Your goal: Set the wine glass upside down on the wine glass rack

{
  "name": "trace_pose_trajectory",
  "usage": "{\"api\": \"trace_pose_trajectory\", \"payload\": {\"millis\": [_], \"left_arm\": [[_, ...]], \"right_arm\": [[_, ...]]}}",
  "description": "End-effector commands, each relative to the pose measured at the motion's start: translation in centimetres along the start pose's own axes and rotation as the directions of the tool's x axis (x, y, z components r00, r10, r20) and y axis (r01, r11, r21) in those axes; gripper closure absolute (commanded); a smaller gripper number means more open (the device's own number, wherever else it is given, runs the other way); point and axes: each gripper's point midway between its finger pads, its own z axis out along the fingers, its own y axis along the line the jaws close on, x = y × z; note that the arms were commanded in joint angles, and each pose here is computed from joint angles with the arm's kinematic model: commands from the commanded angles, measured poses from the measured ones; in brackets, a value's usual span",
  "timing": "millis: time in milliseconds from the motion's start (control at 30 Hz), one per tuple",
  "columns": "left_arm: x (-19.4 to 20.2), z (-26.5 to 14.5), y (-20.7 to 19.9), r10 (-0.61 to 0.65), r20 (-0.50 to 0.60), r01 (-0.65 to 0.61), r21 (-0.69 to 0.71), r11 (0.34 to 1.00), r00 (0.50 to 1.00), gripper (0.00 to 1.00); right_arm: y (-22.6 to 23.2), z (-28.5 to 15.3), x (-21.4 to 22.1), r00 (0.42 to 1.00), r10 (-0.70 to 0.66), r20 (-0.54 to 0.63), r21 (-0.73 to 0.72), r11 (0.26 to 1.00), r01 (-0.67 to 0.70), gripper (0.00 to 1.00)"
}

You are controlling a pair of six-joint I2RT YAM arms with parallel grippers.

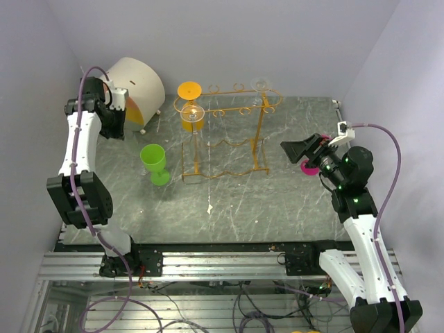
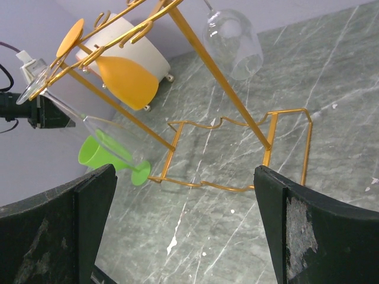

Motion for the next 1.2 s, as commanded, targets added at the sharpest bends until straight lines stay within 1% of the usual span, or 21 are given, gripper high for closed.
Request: {"api": "trace_pose_trajectory", "payload": {"millis": [0, 100, 267, 333, 400, 433, 467, 500, 533, 600, 633, 667, 700, 733, 800, 833, 933, 967, 1033, 1100, 1167], "left_arm": [[-1.5, -4.6, -0.6, 0.044, 0.060, -0.043, -0.013, 0.999, 0.997, 0.93], [-2.4, -9.7, -0.4, 0.077, 0.133, -0.066, -0.085, 0.994, 0.988, 0.93], [-3.6, -19.1, 0.5, 0.165, 0.260, -0.093, -0.268, 0.959, 0.951, 0.93], [-4.1, -22.3, 0.4, 0.186, 0.325, -0.082, -0.310, 0.947, 0.927, 0.93], [-5.0, -25.2, -0.2, 0.207, 0.410, -0.069, -0.326, 0.943, 0.888, 0.93], [-5.4, -26.4, -0.7, 0.219, 0.456, -0.067, -0.326, 0.943, 0.863, 0.93], [-5.6, -28.1, -1.6, 0.239, 0.515, -0.073, -0.322, 0.944, 0.823, 0.93], [-5.9, -29.4, -2.4, 0.261, 0.567, -0.084, -0.318, 0.944, 0.781, 0.93], [-6.2, -30.6, -3.3, 0.286, 0.624, -0.101, -0.314, 0.944, 0.728, 0.93], [-6.3, -33.3, -5.1, 0.336, 0.724, -0.133, -0.324, 0.937, 0.602, 0.93], [-6.4, -34.3, -5.6, 0.353, 0.764, -0.131, -0.338, 0.932, 0.541, 0.93], [-6.3, -35.1, -6.1, 0.365, 0.790, -0.132, -0.347, 0.929, 0.492, 0.93], [-6.4, -35.4, -6.6, 0.375, 0.803, -0.146, -0.348, 0.926, 0.462, 0.93], [-6.5, -35.6, -7.0, 0.380, 0.812, -0.162, -0.344, 0.925, 0.443, 0.93], [-6.7, -35.8, -7.8, 0.383, 0.831, -0.192, -0.332, 0.924, 0.403, 0.93], [-6.7, -36.3, -8.3, 0.389, 0.845, -0.204, -0.335, 0.920, 0.367, 0.93], [-6.9, -38.5, -9.7, 0.392, 0.888, -0.215, -0.345, 0.914, 0.241, 0.93], [-6.9, -39.1, -10.0, 0.393, 0.894, -0.220, -0.347, 0.912, 0.218, 0.93], [-7.1, -40.2, -10.3, 0.390, 0.900, -0.217, -0.348, 0.912, 0.193, 0.93], [-7.2, -40.7, -10.3, 0.390, 0.903, -0.211, -0.351, 0.912, 0.181, 0.93], [-7.3, -40.9, -10.1, 0.387, 0.904, -0.199, -0.352, 0.915, 0.180, 0.93]], "right_arm": [[2.1, -0.6, -1.2, 0.999, -0.037, 0.010, -0.074, 0.997, 0.037, 0.00], [4.5, -1.5, -1.7, 0.998, -0.070, 0.001, -0.169, 0.983, 0.069, 0.00], [7.4, -2.6, -3.4, 0.998, -0.070, 0.001, -0.221, 0.973, 0.069, 0.00], [8.9, -2.9, -4.1, 0.999, -0.032, 0.003, -0.265, 0.964, 0.032, 0.00], [10.3, -3.0, -5.1, 0.997, 0.078, -0.001, -0.297, 0.952, -0.075, 0.00], [10.4, -2.6, -5.7, 0.975, 0.221, -0.015, -0.266, 0.939, -0.217, 0.00], [10.9, -2.4, -5.5, 0.937, 0.340, -0.082, -0.261, 0.900, -0.349, 0.00], [11.9, -2.5, -5.7, 0.894, 0.424, -0.146, -0.266, 0.853, -0.449, 0.00], [13.1, -2.7, -6.3, 0.868, 0.458, -0.192, -0.277, 0.823, -0.496, 0.00], [15.1, -3.2, -7.8, 0.827, 0.509, -0.240, -0.309, 0.767, -0.562, 0.00], [16.3, -3.8, -8.9, 0.812, 0.531, -0.244, -0.354, 0.730, -0.584, 0.00], [17.5, -4.5, -10.4, 0.801, 0.552, -0.232, -0.412, 0.690, -0.595, 0.00], [18.5, -5.0, -11.9, 0.772, 0.592, -0.232, -0.448, 0.639, -0.625, 0.00], [19.2, -5.2, -13.0, 0.755, 0.612, -0.237, -0.453, 0.618, -0.643, 0.00], [20.3, -4.4, -14.4, 0.730, 0.627, -0.272, -0.416, 0.608, -0.676, 0.05], [21.0, -4.1, -15.0, 0.722, 0.630, -0.288, -0.402, 0.605, -0.688, 0.08], [23.3, -2.8, -15.9, 0.689, 0.650, -0.321, -0.376, 0.580, -0.723, 0.11], [24.2, -1.9, -16.2, 0.678, 0.658, -0.327, -0.367, 0.573, -0.733, 0.12], [25.7, 0.2, -15.6, 0.654, 0.673, -0.347, -0.324, 0.568, -0.757, 0.14], [28.6, 2.0, -14.0, 0.646, 0.655, -0.392, -0.311, 0.566, -0.763, 0.16], [31.6, 4.0, -12.0, 0.650, 0.632, -0.422, -0.290, 0.585, -0.757, 0.18]]}}
